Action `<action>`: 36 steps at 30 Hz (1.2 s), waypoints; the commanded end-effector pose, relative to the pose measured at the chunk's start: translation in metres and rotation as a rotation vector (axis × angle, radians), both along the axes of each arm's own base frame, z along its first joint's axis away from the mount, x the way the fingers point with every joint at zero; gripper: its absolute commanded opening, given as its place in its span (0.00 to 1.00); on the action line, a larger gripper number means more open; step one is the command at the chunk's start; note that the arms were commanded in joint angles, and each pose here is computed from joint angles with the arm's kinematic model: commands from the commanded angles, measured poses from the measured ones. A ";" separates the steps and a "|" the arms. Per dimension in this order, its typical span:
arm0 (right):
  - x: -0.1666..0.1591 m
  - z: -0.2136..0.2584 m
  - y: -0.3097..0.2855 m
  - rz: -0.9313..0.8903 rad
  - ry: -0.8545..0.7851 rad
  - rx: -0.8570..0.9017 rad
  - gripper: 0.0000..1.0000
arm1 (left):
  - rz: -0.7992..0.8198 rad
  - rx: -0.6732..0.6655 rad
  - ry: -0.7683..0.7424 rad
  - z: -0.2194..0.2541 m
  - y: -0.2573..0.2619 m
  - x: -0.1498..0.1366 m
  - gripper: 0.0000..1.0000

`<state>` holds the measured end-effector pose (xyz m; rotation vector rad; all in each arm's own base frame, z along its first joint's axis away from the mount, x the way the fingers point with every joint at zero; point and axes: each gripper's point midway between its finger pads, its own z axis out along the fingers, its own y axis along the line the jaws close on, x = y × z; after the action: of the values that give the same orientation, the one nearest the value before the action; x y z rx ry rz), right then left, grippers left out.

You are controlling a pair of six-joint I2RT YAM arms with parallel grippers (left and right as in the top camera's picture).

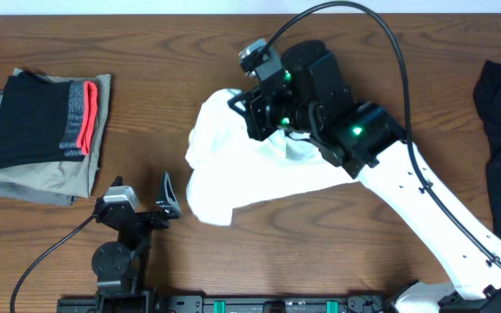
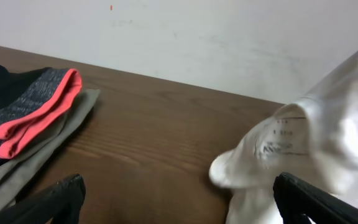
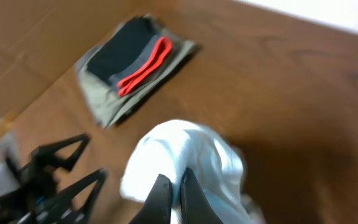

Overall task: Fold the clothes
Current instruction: 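Lift the white T-shirt with the right gripper and drop it mid-table, then withdraw the right gripper and move the left gripper to the shirt's left edge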

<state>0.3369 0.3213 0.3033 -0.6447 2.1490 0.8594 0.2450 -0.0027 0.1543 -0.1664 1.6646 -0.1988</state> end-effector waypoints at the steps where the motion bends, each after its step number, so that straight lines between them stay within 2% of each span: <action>1: 0.040 0.001 -0.021 -0.114 -0.073 -0.033 0.01 | -0.018 0.003 0.047 -0.015 -0.003 -0.001 0.98; 6: 0.097 -0.032 -0.024 -0.167 -0.088 -0.017 0.05 | -0.018 0.003 0.047 -0.015 -0.003 -0.001 0.98; 7: 0.107 -0.040 -0.021 -0.162 -0.095 -0.007 0.08 | -0.018 0.003 0.047 -0.015 -0.003 -0.001 0.98; 9: 0.132 -0.062 -0.013 -0.162 -0.115 0.015 0.20 | -0.018 0.003 0.047 -0.015 -0.003 -0.001 0.98; 10: 0.141 -0.073 -0.010 -0.167 -0.121 0.017 0.30 | -0.018 0.003 0.047 -0.015 -0.003 -0.001 0.98; 11: 0.151 -0.085 -0.007 -0.168 -0.135 0.015 0.53 | -0.018 0.003 0.047 -0.015 -0.003 -0.001 0.98; 12: 0.159 -0.099 -0.005 -0.160 -0.150 0.001 0.70 | -0.018 0.003 0.047 -0.015 -0.003 -0.001 0.98; 15: 0.175 -0.126 -0.017 -0.188 -0.178 -0.103 0.95 | -0.018 0.003 0.047 -0.015 -0.003 -0.001 0.98; 16: 0.181 -0.131 -0.031 -0.245 -0.168 -0.157 0.99 | -0.018 0.003 0.047 -0.015 -0.003 -0.001 0.98; 20: 0.185 -0.113 -0.077 -0.383 -0.136 -0.276 0.99 | -0.018 0.003 0.047 -0.015 -0.003 -0.001 0.98; 24: 0.171 -0.078 -0.136 -0.478 -0.055 -0.348 0.99 | -0.018 0.003 0.047 -0.015 -0.003 -0.001 0.98; 30: 0.115 -0.050 -0.217 -0.599 0.125 -0.393 0.99 | -0.018 0.003 0.047 -0.015 -0.003 -0.001 0.98; 36: 0.063 -0.060 -0.259 -0.664 0.332 -0.460 0.99 | -0.018 0.003 0.047 -0.015 -0.003 -0.001 0.98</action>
<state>0.4062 0.0699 0.2563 -0.0403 2.5778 0.1146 0.2450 -0.0027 0.1543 -0.1662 1.6654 -0.1985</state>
